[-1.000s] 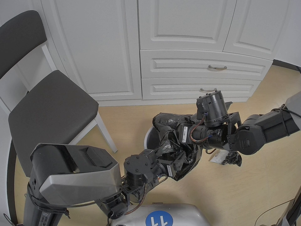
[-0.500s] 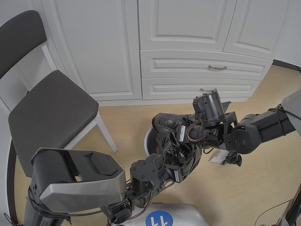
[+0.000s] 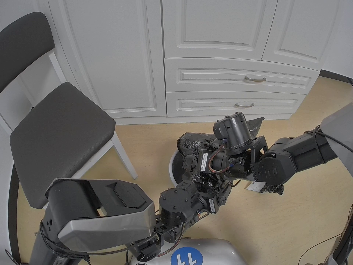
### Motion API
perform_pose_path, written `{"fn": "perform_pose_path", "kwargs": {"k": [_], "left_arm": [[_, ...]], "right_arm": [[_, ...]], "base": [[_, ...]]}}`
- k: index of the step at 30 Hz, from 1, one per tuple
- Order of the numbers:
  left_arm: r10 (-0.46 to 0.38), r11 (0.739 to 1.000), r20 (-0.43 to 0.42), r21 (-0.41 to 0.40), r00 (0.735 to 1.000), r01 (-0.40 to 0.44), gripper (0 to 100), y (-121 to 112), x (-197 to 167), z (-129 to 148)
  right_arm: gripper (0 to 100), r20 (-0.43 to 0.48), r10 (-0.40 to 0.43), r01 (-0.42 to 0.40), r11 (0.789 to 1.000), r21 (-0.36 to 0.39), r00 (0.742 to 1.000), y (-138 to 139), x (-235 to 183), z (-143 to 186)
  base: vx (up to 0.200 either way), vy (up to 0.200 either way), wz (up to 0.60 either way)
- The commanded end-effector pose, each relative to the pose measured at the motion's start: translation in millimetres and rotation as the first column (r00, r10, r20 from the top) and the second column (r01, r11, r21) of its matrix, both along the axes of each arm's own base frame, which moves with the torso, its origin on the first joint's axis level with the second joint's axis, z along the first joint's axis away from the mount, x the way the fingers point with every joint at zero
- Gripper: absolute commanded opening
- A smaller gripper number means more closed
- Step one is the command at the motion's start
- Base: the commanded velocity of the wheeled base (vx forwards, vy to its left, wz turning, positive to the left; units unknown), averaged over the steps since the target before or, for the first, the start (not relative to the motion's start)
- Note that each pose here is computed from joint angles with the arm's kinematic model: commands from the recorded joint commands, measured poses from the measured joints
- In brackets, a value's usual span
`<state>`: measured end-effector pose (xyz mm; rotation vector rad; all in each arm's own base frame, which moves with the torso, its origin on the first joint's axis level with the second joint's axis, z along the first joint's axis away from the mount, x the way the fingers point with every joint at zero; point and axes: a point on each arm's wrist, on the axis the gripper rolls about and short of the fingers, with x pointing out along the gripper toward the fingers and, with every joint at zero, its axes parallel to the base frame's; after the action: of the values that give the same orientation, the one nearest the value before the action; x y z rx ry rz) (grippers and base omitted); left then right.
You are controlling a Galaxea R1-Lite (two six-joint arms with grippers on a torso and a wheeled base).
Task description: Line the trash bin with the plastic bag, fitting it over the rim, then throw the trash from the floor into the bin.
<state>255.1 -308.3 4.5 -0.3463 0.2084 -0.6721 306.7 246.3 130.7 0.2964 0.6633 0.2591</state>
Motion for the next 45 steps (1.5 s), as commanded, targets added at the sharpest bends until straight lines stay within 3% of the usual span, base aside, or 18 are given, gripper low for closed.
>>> {"fn": "perform_pose_path", "kwargs": {"k": [1, 15, 16, 24, 25, 33, 41, 45], "left_arm": [[0.000, 1.000, -0.019, -0.021, 1.000, 0.000, 100, -5, 2, -7], [0.051, 0.998, 0.001, -0.029, 0.999, -0.051, 100, -13, 17, -19], [0.051, 0.998, 0.002, -0.030, 0.999, -0.051, 0, -13, 17, -19], [0.055, 0.998, 0.006, -0.034, 0.998, -0.055, 0, -12, 19, -16], [0.055, 0.998, 0.006, -0.034, 0.998, -0.055, 0, -11, 18, -15], [0.065, 0.997, 0.017, -0.041, 0.998, -0.064, 0, -8, 20, -7], [0.085, 0.996, 0.061, 0.008, 0.995, -0.085, 0, 4, 24, 2], [0.089, 0.995, 0.075, 0.037, 0.993, -0.092, 0, 22, 18, 20]], "right_arm": [[0, -0.003, 0.016, -0.016, 1.000, 0.000, 1.000, 6, -3, -1], [0, 0.008, 0.013, -0.013, 1.000, 0.012, 1.000, 6, -5, 6], [0, 0.009, 0.011, -0.011, 1.000, 0.013, 1.000, 5, -5, 6], [0, 0.010, 0.005, -0.005, 1.000, 0.013, 1.000, 3, -4, 6], [100, 0.009, 0.006, -0.006, 1.000, 0.011, 1.000, 3, -4, 6], [100, 0.056, -0.017, 0.016, 1.000, 0.023, 0.998, -16, -9, 31], [100, 0.103, 0.017, -0.009, 0.998, -0.070, 0.995, -52, -33, 62], [100, 0.170, 0.039, -0.021, 0.994, -0.104, 0.985, -77, -52, 83]], "base": [[0.000, 0.000, 0.00], [0.000, 0.000, 0.00], [0.000, 0.000, 0.00], [0.000, 0.000, 0.00], [0.000, 0.000, 0.00], [0.000, 0.000, 0.00], [0.000, 0.000, 0.00], [0.000, 0.000, 0.00]]}}
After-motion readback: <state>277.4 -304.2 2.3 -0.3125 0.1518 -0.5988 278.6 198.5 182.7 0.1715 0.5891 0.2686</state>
